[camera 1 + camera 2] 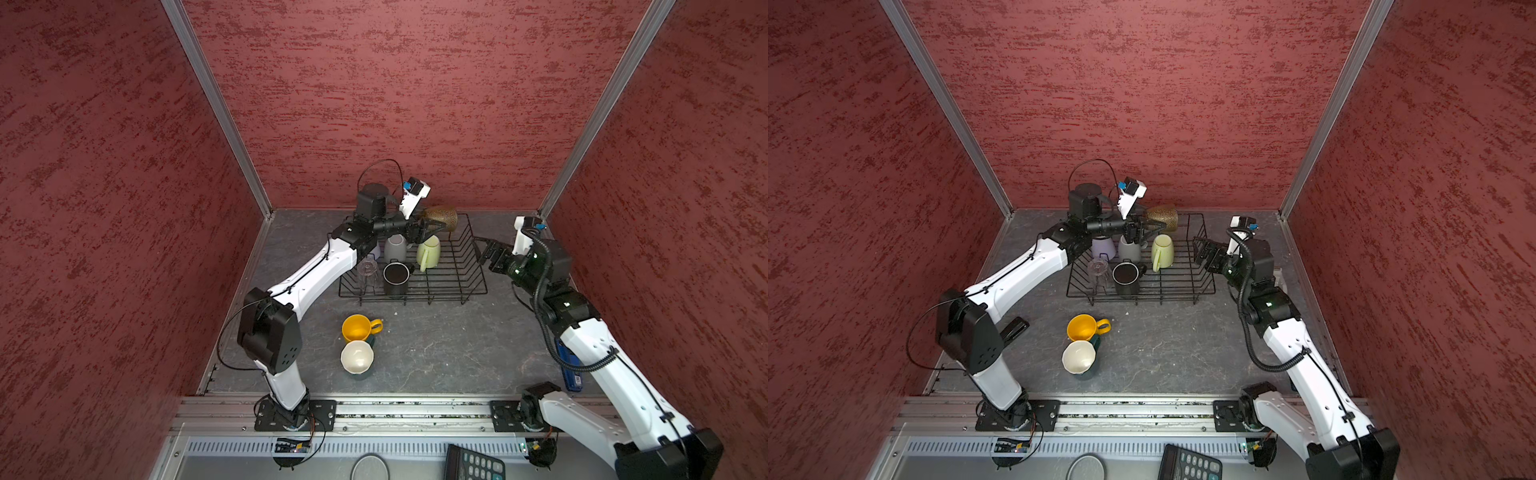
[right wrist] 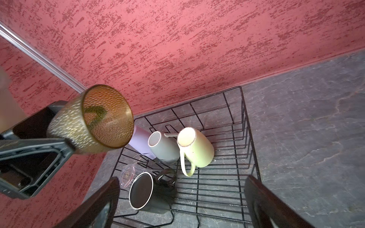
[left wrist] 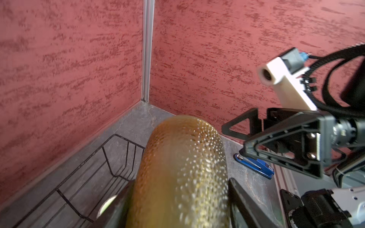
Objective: Load cups into a dish rack
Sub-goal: Pick up the cup from the bottom-center of the table, then place the cup upside down at the dish rack.
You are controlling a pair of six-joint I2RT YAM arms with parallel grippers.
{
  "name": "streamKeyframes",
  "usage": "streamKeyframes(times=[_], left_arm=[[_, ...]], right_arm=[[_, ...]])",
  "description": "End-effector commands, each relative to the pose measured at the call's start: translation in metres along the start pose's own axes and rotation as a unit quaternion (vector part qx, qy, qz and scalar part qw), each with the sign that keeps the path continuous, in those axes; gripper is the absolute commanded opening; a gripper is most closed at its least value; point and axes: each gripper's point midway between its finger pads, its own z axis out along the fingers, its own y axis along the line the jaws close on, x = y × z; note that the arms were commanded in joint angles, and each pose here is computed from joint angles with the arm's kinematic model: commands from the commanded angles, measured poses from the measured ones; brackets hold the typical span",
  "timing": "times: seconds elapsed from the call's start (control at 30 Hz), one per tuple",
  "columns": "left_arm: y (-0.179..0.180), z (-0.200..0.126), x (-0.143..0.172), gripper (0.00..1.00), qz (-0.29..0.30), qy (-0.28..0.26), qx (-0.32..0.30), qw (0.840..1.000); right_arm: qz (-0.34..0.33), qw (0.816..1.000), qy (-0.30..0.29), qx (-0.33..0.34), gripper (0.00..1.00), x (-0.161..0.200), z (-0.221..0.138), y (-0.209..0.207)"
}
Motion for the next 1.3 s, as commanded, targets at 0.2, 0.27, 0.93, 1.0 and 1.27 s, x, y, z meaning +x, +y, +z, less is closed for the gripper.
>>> streamKeyframes(times=[0.2,0.27,0.93,1.0,1.27], left_arm=[[0.017,0.015,0.055,0.0,-0.081,0.146,-0.084,0.982],[0.015,0.017,0.065,0.0,-0.076,0.174,-0.1,0.977],[0.008,0.029,0.155,0.0,-0.074,0.361,-0.165,0.915],[0.012,0.031,0.162,0.0,-0.068,0.372,-0.175,0.909],[0.019,0.033,0.188,0.0,-0.063,0.414,-0.191,0.888]], right_arm=[[-0.019,0.998,-0.018,0.053,0.99,-0.002,-0.008,-0.022],[-0.02,0.998,-0.016,0.057,0.99,-0.001,-0.008,-0.024],[-0.019,0.998,-0.01,0.059,0.99,0.004,-0.007,-0.029],[-0.018,0.998,-0.01,0.059,0.99,0.005,-0.007,-0.029],[-0.017,0.998,-0.009,0.057,0.99,0.007,-0.008,-0.03]])
